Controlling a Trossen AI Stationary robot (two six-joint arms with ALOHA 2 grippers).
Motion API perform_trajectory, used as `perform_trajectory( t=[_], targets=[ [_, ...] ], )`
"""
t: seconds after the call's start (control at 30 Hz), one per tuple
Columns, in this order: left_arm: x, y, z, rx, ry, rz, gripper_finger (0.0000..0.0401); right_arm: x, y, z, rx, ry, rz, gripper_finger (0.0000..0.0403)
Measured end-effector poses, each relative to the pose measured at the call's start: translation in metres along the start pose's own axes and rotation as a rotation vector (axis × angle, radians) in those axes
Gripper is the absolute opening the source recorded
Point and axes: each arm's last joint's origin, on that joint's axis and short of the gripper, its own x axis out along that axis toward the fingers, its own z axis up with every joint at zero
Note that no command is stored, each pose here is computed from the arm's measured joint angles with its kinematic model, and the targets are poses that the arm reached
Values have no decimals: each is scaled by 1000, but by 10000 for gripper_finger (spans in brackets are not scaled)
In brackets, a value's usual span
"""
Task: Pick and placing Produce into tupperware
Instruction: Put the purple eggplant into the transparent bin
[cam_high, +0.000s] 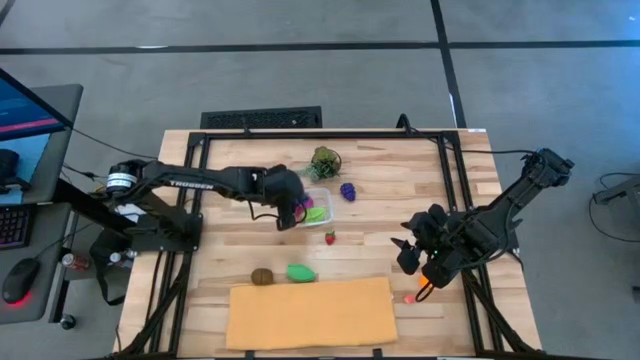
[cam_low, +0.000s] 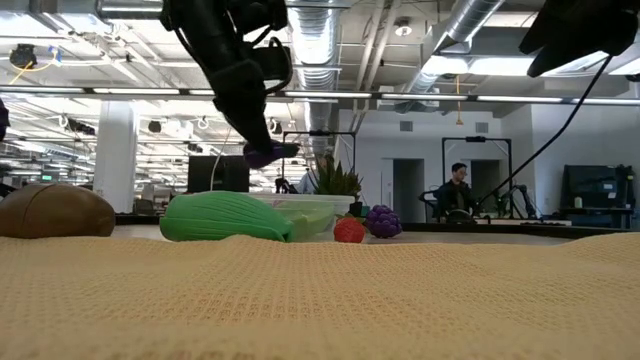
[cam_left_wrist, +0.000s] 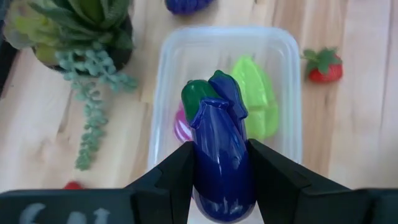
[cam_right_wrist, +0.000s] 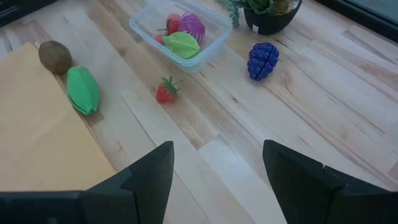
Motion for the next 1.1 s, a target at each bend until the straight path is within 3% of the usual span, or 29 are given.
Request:
perform_trajectory(
  t=[0.53, 1.1],
  targets=[
    [18, 24, -10, -75, -36, 20, 130, 0, 0, 0, 0, -6, -3, 240],
    [37, 25, -21, -52, 32, 2, 130, 0, 1, 1, 10, -10, 7, 240]
  ],
)
